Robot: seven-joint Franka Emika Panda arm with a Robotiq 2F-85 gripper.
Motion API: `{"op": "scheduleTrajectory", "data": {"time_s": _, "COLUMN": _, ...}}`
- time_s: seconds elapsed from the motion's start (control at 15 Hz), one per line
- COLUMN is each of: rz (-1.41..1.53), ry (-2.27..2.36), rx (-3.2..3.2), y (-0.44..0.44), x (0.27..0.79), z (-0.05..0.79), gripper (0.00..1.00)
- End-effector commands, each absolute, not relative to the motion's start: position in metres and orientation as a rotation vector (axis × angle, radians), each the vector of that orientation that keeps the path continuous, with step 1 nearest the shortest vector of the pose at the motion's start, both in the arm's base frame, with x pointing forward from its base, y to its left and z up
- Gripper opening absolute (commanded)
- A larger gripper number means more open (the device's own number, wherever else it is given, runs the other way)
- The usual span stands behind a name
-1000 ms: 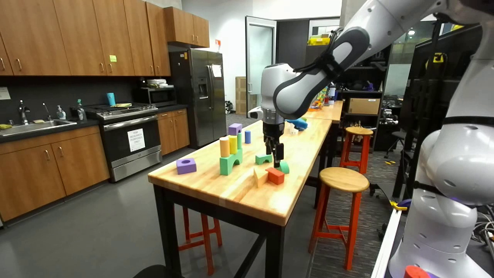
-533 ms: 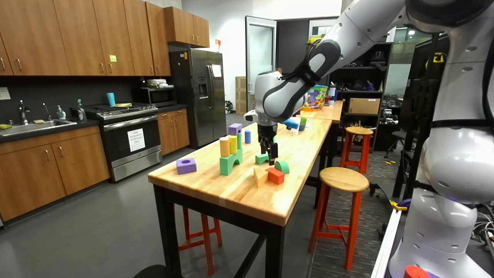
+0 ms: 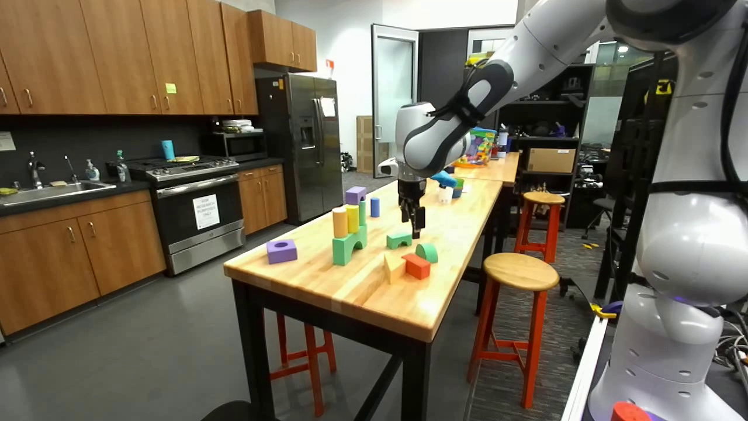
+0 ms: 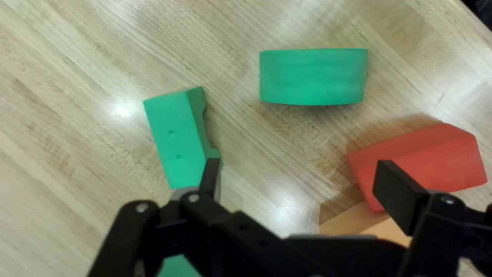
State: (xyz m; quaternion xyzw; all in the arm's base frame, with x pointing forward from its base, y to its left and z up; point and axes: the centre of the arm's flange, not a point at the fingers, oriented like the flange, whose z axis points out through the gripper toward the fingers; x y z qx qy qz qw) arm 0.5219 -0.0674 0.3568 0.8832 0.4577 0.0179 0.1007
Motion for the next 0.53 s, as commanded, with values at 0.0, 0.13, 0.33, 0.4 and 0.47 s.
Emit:
{"op": "scheduleTrajectory", "data": {"time_s": 0.0, "rz": 0.11, "ry": 1.378, "rx": 2.603, "y": -0.056, "x": 0.532, "z": 0.358, "gripper": 1.0}}
{"op": "scheduleTrajectory", "data": {"time_s": 0.13, "rz": 0.121, "ry": 1.397, "rx": 2.592, "y": -0.047, "x": 0.535, "z": 0.356, "gripper": 1.0}}
{"op": "scheduleTrajectory", "data": {"time_s": 0.33, "rz": 0.124, "ry": 1.416, "rx": 2.58, "y": -0.04, "x": 0.543, "z": 0.354, "gripper": 1.0}}
{"op": "scheduleTrajectory", "data": {"time_s": 0.4, "rz": 0.127, "ry": 1.379, "rx": 2.605, "y": -0.039, "x": 0.544, "z": 0.353, "gripper": 1.0}}
{"op": "scheduleTrajectory", "data": {"time_s": 0.47, "rz": 0.105, "ry": 1.399, "rx": 2.589, "y": -0.039, "x": 0.534, "z": 0.353, "gripper": 1.0}}
